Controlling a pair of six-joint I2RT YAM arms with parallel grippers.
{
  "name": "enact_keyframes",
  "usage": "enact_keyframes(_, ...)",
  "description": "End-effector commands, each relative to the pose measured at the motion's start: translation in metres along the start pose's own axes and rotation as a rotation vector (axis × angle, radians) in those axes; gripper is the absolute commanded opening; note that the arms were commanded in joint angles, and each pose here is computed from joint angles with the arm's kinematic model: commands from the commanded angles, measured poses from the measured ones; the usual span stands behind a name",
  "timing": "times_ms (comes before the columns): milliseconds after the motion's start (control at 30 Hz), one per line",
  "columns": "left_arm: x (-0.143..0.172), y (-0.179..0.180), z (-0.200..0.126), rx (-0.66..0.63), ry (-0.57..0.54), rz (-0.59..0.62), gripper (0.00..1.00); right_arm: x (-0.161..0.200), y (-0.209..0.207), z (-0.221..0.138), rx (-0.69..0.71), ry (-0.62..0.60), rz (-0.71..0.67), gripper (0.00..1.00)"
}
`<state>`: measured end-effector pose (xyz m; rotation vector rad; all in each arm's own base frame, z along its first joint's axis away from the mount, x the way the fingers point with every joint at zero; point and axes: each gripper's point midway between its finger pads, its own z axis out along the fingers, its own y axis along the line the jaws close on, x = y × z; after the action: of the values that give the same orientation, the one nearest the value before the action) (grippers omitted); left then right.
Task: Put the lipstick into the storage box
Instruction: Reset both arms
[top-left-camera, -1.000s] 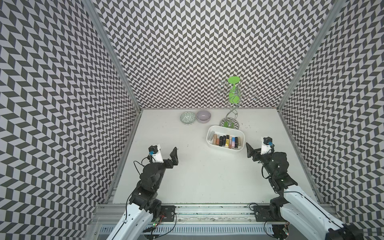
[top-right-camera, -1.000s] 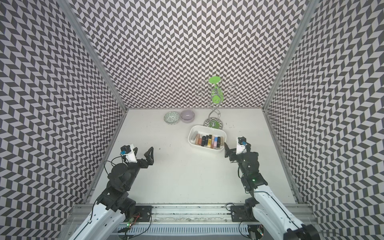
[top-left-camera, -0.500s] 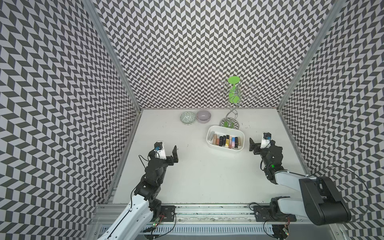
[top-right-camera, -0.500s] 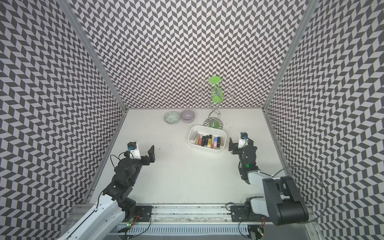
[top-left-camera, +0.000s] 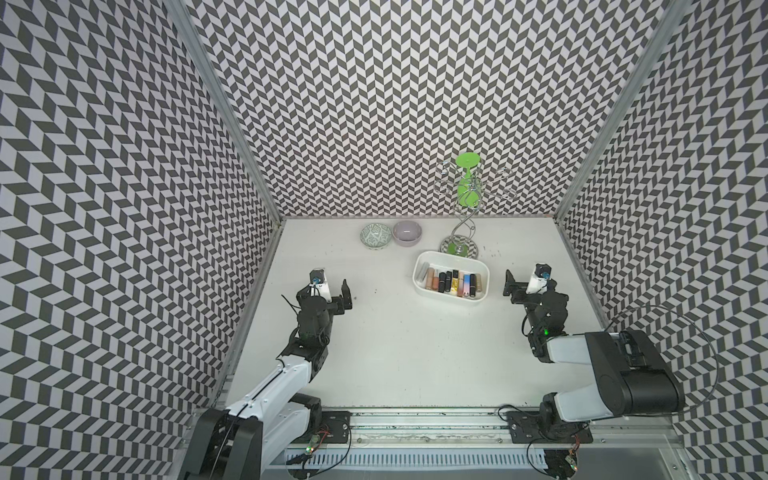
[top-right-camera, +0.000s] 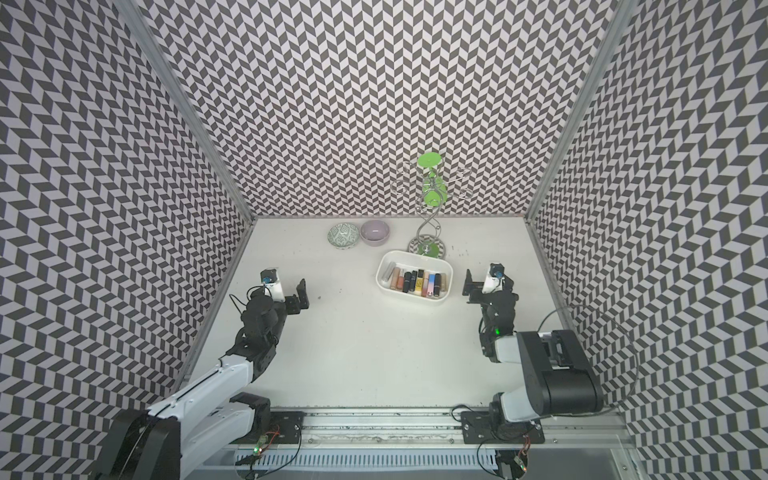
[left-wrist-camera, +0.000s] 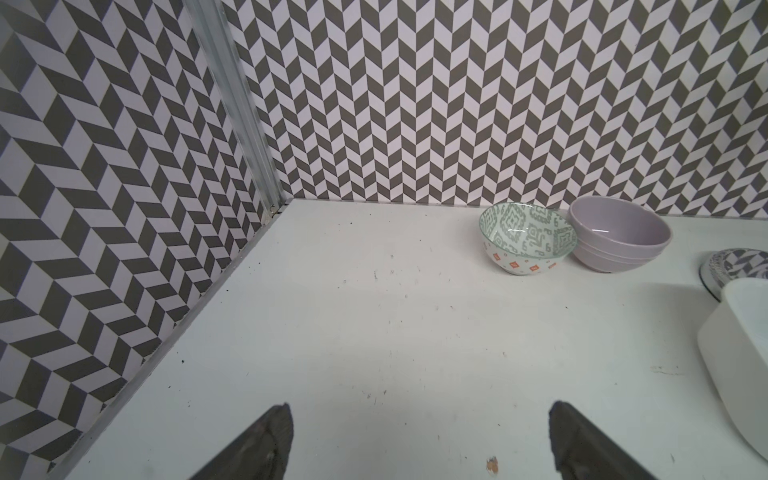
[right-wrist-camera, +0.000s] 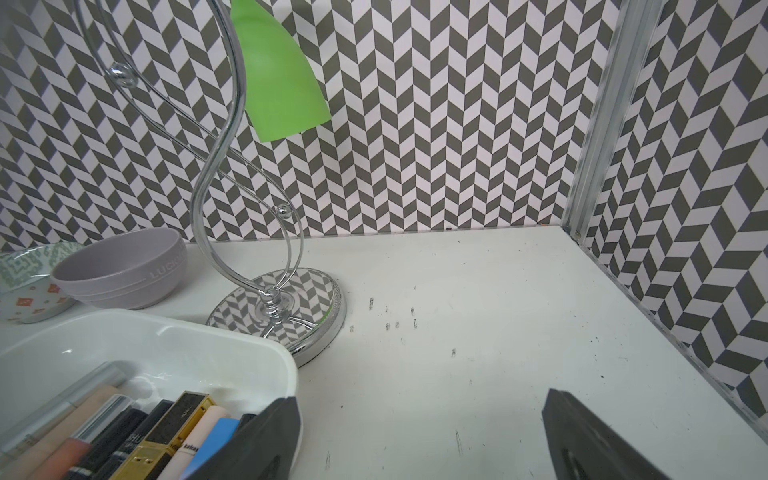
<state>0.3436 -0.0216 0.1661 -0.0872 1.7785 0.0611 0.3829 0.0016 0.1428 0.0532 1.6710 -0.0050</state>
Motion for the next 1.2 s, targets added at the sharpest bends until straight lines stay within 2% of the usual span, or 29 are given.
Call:
enact_keyframes(0, -0.027, 0.006, 0.007, -0.016, -0.126, -0.022, 0.99, -0.013, 0.0, -0.004, -0.006, -0.076, 0.013, 0.96)
enact_keyframes(233, -0.015, 0.008, 0.03, -0.025, -0.119, 0.048, 0.99, -0.011, 0.004, -0.004, -0.028, -0.075, 0.006, 0.96)
enact_keyframes(467, -0.006, -0.001, 0.045, 0.049, -0.128, 0.095, 0.99, -0.01, 0.008, -0.003, -0.054, -0.068, -0.009, 0.96)
enact_keyframes(867, 0.007, 0.007, 0.038, 0.118, -0.18, 0.057, 0.99, -0.009, 0.012, 0.0, -0.073, -0.059, -0.02, 0.96)
enact_keyframes(1167, 0.012, 0.013, 0.049, 0.126, -0.146, 0.028, 0.99, -0.007, 0.014, 0.004, -0.082, -0.045, -0.024, 0.97)
